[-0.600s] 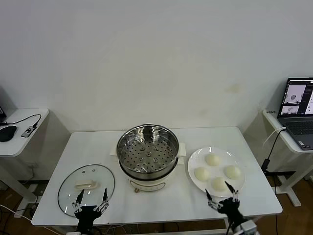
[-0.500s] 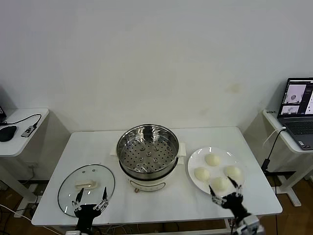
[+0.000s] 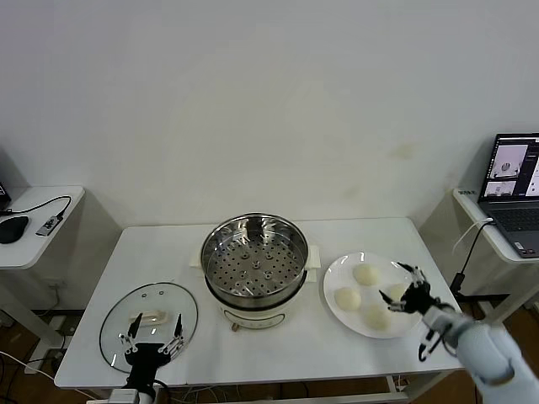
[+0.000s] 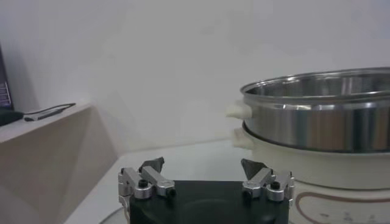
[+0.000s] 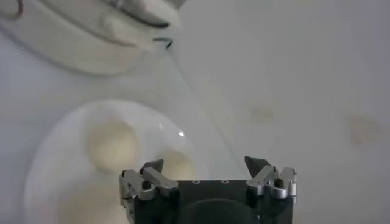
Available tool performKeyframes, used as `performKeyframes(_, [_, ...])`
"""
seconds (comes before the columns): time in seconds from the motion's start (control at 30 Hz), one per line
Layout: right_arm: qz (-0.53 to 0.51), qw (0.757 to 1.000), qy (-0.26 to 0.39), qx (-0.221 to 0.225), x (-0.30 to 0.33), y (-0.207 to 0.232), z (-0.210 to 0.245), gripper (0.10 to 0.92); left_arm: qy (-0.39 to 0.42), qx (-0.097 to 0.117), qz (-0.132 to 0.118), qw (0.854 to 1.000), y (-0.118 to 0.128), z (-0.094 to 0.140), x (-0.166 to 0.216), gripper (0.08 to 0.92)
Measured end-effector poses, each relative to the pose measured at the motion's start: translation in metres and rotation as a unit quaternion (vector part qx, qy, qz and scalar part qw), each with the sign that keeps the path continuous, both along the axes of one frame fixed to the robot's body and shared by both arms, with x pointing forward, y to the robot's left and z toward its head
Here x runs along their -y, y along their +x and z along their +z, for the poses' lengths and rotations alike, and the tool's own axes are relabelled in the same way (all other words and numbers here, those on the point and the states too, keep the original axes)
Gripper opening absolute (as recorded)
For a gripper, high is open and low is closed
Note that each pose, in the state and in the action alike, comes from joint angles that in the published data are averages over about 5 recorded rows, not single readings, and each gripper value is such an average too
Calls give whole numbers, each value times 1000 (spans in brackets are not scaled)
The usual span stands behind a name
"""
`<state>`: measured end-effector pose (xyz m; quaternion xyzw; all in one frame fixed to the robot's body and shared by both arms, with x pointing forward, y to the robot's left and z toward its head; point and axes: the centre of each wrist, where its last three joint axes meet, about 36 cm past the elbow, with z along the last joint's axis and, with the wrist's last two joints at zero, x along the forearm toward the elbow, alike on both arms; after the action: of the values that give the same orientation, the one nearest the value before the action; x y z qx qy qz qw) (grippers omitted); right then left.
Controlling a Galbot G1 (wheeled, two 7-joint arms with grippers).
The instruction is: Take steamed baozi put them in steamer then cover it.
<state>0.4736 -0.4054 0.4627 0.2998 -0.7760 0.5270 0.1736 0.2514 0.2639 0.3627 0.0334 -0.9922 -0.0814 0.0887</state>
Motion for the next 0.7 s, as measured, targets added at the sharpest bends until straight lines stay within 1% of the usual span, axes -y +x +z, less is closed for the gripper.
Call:
performKeyframes(0.17, [44, 996, -45, -60, -2, 44, 18, 823, 5, -1, 3, 1000, 0, -1, -3, 823])
performKeyframes(0.37, [87, 984, -90, -130, -7, 88, 29, 823, 8, -1, 9, 1000, 0, 0, -5, 823])
performKeyframes(0.53, [107, 972, -120, -174, -14, 116, 29, 823, 10, 1, 16, 1000, 0, 0, -8, 823])
performKeyframes(0.7, [116, 962, -142, -204, -25, 139, 22, 823, 17, 3, 18, 1000, 2, 2, -13, 823])
